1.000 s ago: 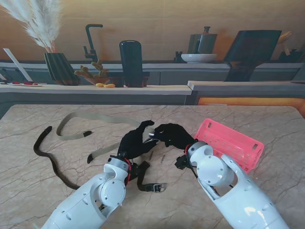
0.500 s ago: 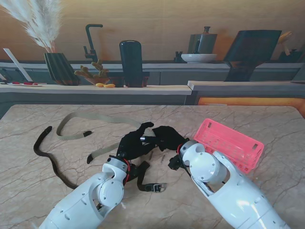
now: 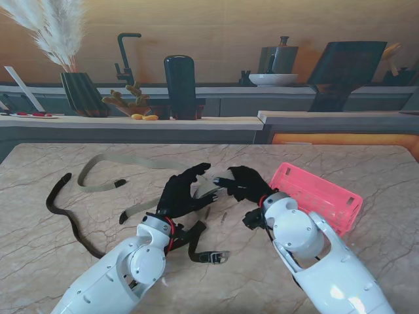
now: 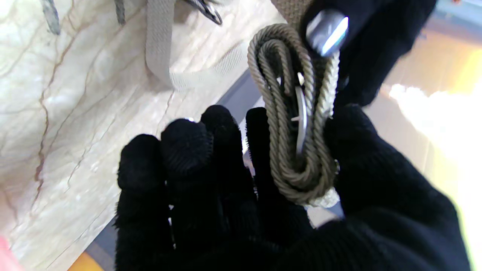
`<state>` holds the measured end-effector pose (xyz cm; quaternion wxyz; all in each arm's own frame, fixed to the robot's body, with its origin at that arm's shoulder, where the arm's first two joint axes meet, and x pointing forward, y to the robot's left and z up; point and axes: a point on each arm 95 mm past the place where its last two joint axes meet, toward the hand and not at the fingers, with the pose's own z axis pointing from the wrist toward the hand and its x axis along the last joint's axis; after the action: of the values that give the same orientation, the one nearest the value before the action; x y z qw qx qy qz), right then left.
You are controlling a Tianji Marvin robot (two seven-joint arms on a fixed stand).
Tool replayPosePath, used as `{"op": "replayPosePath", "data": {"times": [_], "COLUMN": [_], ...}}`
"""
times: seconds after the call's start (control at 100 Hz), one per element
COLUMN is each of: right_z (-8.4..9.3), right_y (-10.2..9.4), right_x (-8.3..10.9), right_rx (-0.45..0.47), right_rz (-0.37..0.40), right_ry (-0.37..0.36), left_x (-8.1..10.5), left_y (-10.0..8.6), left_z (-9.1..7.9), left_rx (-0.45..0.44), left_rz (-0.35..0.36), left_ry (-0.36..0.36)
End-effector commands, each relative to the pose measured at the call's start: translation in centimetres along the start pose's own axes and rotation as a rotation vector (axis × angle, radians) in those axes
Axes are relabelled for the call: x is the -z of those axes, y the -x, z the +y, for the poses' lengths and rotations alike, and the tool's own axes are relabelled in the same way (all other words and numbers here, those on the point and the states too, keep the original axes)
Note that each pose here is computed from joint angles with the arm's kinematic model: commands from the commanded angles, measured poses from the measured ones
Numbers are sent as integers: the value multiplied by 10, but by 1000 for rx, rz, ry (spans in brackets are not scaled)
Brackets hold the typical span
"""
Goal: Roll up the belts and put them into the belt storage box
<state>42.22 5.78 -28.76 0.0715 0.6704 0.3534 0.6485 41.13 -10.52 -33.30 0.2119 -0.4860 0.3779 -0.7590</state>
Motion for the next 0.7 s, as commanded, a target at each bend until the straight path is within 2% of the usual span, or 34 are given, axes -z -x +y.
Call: {"op": "replayPosePath", "data": {"times": [0.0, 0.12, 0.23, 0.51, 0.69], "right_z": [5, 16, 23, 17, 5], "right_y": [-4, -4, -4, -1, 3], "right_x": [6, 15, 24, 27, 16], "right_rx": [-37, -148, -278, -621, -749], "right_rz": [15, 37, 51, 27, -18], "right_ry": [43, 83, 74, -67, -179], "left_x": [3, 4, 4, 2, 2], "left_y": [-2, 0, 0, -10, -18], "left_z": [0, 0, 2, 10, 15], "left_rx": [18, 41, 59, 147, 213], "left_rz": [2, -5, -10, -1, 19], "left_ry": [1, 4, 7, -17, -42]}}
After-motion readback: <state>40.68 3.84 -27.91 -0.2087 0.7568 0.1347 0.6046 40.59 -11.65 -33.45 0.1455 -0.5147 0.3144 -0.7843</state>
